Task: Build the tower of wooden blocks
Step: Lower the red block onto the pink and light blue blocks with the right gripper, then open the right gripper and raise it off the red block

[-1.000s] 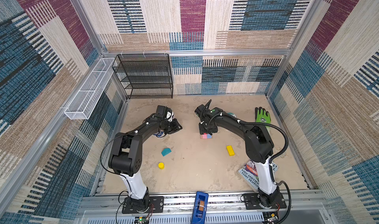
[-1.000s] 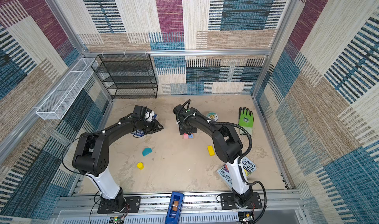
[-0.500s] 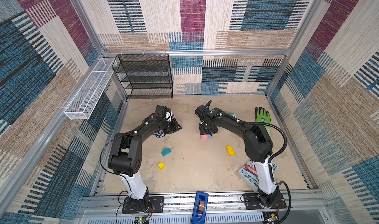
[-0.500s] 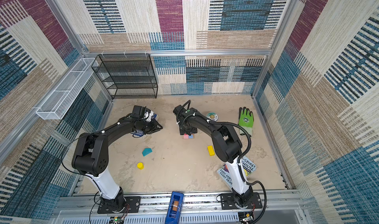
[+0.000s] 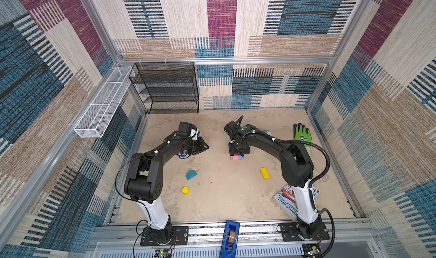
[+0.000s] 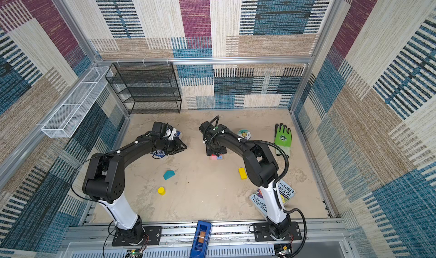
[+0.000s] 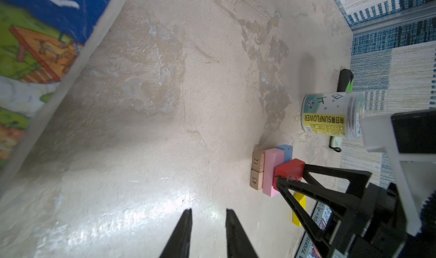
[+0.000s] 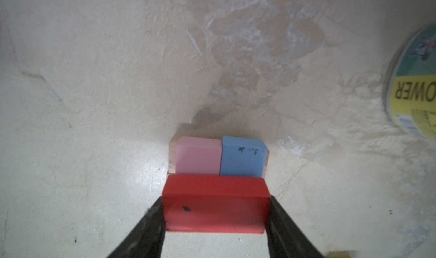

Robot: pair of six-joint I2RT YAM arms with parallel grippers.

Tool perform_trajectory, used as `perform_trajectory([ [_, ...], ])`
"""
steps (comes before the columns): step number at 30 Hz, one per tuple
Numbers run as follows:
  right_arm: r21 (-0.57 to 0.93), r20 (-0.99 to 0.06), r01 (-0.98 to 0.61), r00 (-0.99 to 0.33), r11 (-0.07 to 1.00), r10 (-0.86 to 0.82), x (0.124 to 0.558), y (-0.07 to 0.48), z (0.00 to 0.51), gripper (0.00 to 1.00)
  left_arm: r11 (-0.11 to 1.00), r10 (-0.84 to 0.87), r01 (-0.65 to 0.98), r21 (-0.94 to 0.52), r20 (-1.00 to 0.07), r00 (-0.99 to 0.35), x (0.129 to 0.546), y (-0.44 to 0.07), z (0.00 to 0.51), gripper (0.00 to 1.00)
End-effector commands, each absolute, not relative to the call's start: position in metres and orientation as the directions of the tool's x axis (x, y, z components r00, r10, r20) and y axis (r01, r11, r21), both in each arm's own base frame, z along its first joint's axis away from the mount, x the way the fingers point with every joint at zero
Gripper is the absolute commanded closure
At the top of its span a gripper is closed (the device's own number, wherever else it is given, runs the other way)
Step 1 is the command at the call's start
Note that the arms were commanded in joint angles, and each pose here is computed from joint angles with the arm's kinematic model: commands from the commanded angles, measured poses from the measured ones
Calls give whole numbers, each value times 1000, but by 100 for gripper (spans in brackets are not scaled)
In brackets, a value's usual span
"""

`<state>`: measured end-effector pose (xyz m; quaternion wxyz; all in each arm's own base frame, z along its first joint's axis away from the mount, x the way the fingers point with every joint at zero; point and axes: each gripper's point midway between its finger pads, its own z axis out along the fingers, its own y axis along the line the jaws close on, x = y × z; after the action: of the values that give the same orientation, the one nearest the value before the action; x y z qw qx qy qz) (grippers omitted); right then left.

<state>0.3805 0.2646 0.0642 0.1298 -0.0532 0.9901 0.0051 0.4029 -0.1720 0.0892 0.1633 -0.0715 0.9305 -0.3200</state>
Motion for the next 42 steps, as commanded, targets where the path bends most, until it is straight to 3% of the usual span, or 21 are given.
perform_trajectory([
  [1,11,-270,-89,-959,996,-82,384,267,66,43,773,-234,-10,-635,-269,-934,404,-174,94,70],
  [9,10,-265,-83,-961,997,-77,384,267,64,41,770,-237,-13,-638,-268,-934,404,-173,94,70],
  [23,12,-268,-79,-961,997,-73,384,267,65,29,766,-240,-14,-642,-266,-934,404,-173,93,71],
  [34,6,-271,-70,-960,998,-66,386,265,66,28,764,-242,-16,-645,-263,-934,405,-173,93,71],
  [42,10,-291,-66,-955,998,-60,387,265,75,17,762,-244,-18,-647,-262,-934,404,-173,93,71],
])
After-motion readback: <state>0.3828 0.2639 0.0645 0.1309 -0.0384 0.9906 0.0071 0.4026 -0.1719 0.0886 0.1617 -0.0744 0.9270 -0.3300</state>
